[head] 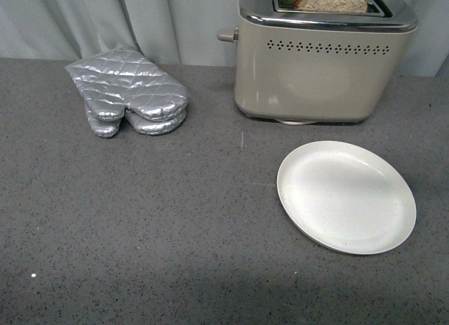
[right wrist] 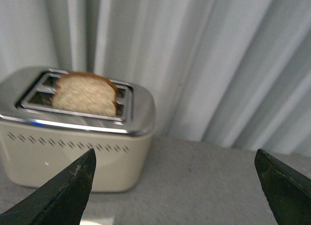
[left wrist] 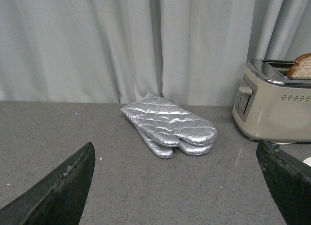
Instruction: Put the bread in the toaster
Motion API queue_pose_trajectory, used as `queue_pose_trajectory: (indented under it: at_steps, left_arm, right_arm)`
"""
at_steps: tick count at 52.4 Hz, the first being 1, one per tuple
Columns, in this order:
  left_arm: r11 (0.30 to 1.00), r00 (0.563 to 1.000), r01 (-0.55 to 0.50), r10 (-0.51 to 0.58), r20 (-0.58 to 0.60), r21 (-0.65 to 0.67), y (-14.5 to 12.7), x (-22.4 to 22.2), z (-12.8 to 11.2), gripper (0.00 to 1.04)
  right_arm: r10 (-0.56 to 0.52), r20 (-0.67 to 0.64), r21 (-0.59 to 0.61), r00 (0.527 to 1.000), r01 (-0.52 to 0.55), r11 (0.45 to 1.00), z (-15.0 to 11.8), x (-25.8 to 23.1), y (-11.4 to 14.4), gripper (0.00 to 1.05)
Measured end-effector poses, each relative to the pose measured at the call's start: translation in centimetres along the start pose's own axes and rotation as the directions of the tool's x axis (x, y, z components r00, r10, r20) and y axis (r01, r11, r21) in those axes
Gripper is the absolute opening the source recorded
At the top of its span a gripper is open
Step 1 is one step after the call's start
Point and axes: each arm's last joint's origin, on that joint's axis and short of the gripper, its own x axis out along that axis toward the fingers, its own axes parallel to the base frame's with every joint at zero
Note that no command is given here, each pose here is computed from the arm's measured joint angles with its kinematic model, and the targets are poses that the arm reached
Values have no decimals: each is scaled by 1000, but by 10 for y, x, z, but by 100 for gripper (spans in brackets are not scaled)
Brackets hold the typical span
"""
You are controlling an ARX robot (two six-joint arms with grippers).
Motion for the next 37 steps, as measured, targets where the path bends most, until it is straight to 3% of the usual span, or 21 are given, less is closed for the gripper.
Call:
queue_pose_trajectory:
  at_steps: [8, 23, 31, 37]
  left_arm:
    - [1000, 1000, 0, 0, 0, 0, 0, 0, 0, 98]
    - [1000, 1000, 0, 0, 0, 0, 0, 0, 0, 98]
    - [1000, 1000, 0, 0, 0, 0, 0, 0, 0, 98]
    - [1000, 1000, 0, 0, 0, 0, 0, 0, 0, 98]
  right_arm:
    - [-65, -60, -26, 996, 64, 998, -30, -33, -17, 95]
    - [-127, 20, -9, 992, 128, 992, -56, -85, -43, 95]
    - [86, 54, 137, 995, -93, 986, -61, -96, -51, 71]
    - [108, 73, 181, 991, -120, 976, -59, -100, -55, 53]
